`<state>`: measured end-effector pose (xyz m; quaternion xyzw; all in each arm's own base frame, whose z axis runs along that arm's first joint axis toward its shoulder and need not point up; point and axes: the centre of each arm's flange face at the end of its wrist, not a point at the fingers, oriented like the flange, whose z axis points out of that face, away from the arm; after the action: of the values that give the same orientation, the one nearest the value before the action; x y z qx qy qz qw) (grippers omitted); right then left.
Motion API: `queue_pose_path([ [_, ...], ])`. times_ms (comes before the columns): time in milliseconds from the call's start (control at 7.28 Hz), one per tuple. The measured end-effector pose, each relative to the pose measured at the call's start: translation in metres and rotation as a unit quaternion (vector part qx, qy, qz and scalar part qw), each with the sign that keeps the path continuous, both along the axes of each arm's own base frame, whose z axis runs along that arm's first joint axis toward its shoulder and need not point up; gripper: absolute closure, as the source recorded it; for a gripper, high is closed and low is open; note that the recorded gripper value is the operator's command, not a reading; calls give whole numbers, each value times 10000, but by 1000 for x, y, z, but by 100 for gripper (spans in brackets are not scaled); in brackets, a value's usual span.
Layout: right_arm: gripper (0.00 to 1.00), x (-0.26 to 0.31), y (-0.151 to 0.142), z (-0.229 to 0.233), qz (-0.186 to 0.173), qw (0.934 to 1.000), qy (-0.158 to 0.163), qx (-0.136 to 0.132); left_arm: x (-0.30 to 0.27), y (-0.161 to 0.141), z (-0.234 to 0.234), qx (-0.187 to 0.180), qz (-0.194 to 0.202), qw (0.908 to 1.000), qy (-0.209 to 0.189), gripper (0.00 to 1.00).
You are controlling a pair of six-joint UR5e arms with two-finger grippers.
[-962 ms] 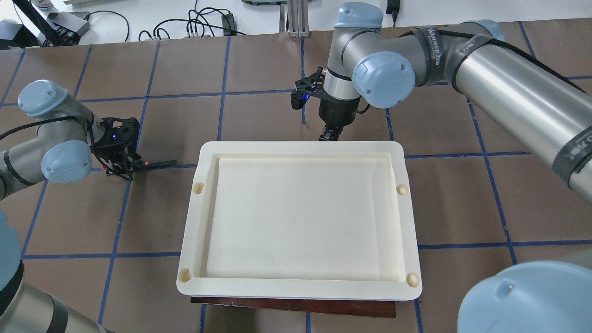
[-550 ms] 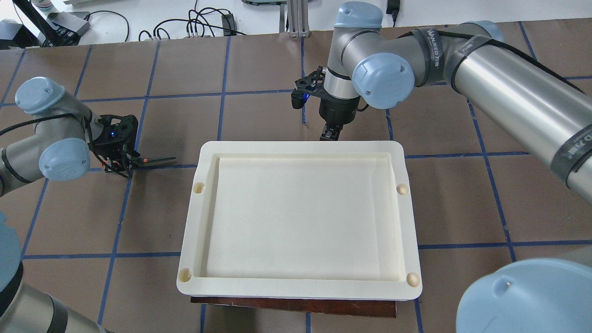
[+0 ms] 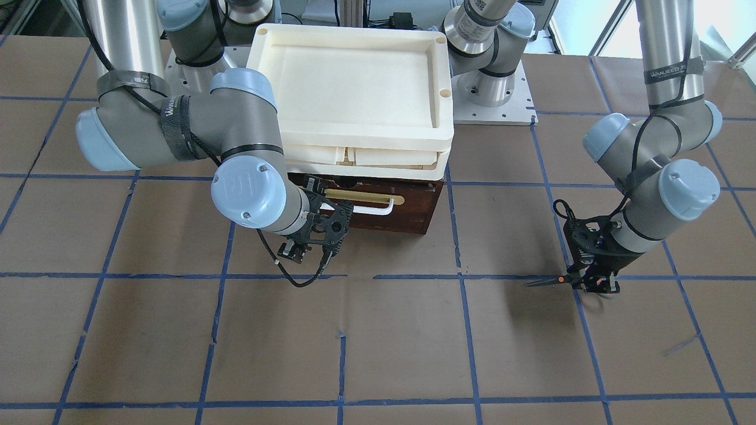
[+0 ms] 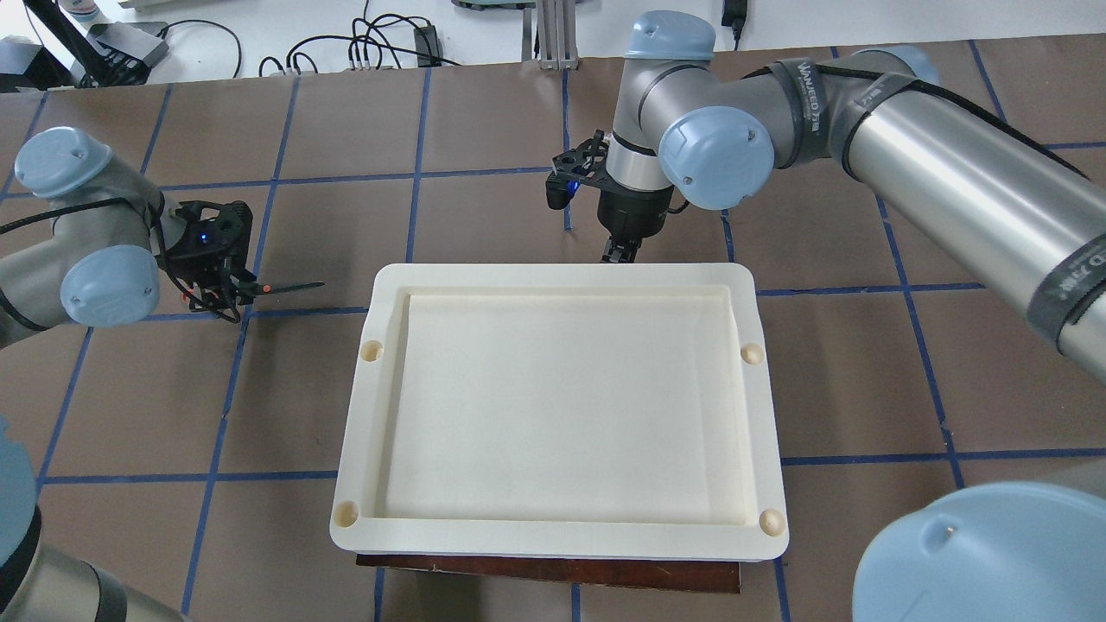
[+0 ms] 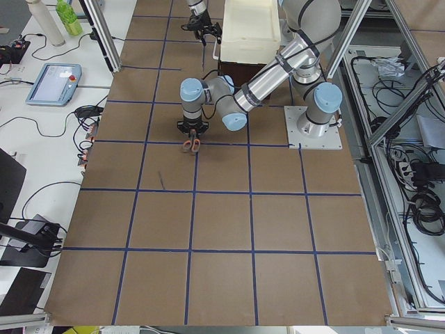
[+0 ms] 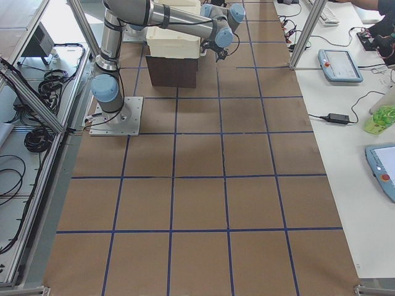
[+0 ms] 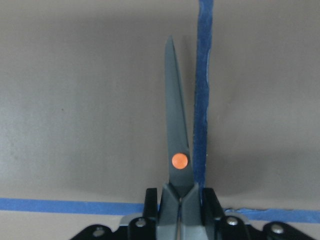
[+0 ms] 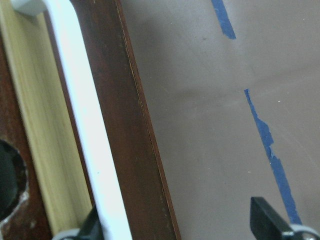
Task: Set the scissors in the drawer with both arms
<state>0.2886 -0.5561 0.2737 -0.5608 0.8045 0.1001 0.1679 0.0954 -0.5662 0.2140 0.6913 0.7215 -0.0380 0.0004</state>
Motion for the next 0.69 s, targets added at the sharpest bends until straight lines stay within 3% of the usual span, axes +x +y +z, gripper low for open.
queue_pose_path([
  [687, 0, 2, -13, 8, 64, 9997, -59, -245, -24, -8, 44, -69, -195, 9998, -14, 85],
])
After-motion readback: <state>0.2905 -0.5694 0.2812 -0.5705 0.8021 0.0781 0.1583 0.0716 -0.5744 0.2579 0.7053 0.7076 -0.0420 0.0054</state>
